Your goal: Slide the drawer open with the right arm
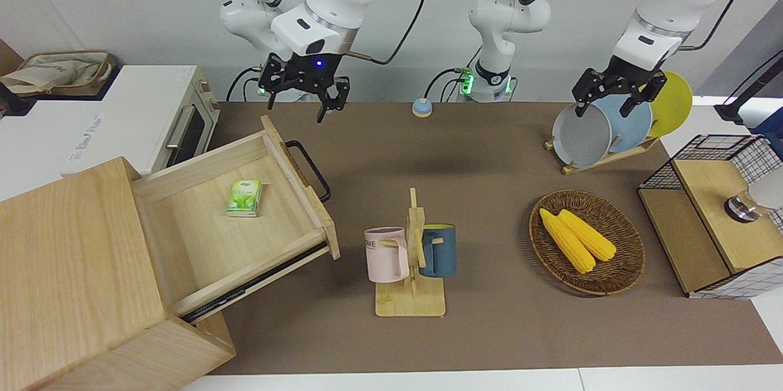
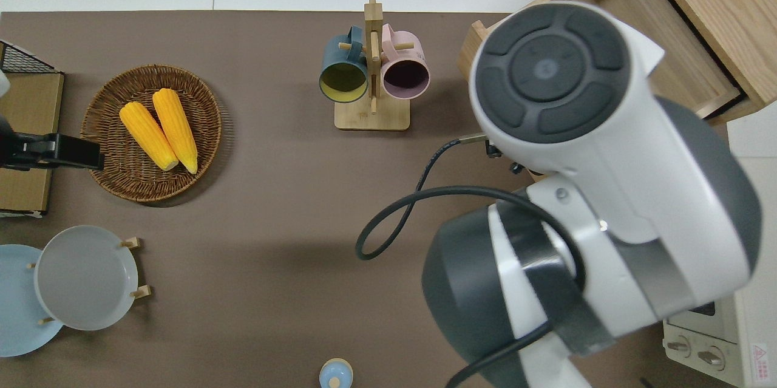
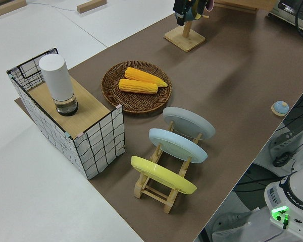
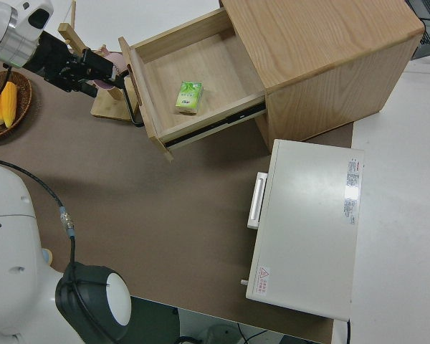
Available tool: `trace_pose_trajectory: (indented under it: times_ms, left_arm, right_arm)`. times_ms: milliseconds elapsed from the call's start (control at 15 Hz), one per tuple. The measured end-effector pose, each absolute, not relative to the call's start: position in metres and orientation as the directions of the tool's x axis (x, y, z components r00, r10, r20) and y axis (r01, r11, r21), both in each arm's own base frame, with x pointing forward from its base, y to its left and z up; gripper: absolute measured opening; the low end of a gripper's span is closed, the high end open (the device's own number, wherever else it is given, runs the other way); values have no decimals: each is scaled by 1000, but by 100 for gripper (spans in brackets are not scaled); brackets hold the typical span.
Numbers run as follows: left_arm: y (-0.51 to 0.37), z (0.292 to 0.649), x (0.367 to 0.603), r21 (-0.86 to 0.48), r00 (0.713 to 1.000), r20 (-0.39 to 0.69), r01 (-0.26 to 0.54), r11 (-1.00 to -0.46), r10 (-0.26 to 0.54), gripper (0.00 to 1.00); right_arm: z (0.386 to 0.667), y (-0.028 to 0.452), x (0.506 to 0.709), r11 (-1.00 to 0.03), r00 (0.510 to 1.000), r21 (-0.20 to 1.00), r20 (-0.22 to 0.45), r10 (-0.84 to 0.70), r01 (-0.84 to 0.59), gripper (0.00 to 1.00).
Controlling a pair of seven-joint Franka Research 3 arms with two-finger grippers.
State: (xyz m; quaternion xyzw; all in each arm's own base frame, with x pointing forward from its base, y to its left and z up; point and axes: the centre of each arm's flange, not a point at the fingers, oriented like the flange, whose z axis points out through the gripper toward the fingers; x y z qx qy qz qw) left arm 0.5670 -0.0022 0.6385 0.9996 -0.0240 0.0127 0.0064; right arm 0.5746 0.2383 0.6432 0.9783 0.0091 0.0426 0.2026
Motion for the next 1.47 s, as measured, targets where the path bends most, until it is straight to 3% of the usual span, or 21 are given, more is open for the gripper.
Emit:
trace_pose_trajectory:
  times_ms: [733,1200,1467]
  left_arm:
    - [-2,639,567,12,999,26,-48,-999,-48,100]
    - [-2,639,567,12,999,26,-48,-999,-48,99]
    - [-2,639,567,12,999,26,-48,-999,-48,100]
  right_arm:
    - [657,133,594,-987,999,161,-27,25,29,99]
    - [650,76,608,-995,997,68,-37,-70,-67,99]
    - [649,52,616,-999,999,35,-7,-33,-32,99]
